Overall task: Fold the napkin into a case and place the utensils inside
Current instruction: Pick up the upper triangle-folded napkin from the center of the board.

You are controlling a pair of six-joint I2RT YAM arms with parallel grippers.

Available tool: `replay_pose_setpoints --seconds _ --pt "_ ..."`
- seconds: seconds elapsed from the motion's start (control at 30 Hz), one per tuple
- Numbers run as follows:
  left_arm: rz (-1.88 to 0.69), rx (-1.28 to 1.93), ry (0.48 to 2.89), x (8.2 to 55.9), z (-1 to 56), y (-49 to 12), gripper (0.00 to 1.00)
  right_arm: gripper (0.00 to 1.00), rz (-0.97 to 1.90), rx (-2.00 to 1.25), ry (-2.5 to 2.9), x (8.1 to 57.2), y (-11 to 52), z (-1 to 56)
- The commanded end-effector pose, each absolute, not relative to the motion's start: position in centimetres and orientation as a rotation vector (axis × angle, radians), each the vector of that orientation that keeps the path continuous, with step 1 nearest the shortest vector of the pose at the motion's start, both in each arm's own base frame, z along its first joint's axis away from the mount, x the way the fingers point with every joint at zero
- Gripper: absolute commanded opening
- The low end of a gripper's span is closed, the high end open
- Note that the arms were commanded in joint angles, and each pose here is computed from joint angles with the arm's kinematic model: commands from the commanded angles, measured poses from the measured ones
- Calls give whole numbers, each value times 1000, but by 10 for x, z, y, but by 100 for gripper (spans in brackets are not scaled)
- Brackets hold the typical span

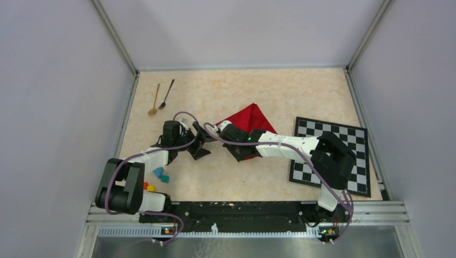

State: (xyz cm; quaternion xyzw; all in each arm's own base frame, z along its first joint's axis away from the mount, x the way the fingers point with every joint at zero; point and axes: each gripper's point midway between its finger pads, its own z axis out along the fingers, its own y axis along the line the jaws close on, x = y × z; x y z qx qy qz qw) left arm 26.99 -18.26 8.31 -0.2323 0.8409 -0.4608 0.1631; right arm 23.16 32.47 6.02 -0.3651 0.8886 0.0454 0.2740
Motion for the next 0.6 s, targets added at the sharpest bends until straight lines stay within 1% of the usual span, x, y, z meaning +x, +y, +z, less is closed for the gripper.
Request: replay_pose_setpoints --seconds 0.0,0.13,0.2,0.33,0.57 --pt "-1403 -843 2227 300 98 -193 94 0 211 -935 2364 234 329 76" --pt "-1467 -927 2214 306 87 -204 93 0 223 -926 2366 235 328 77" --pt "-1507 -954 2200 309 82 -210 91 0 230 -925 2365 235 328 77" --pt "-1532 -1029 2202 314 67 -214 79 0 230 -922 2365 236 327 77" --pt "-1431 -1081 2219 330 36 -212 64 0 246 -915 2358 237 326 80"
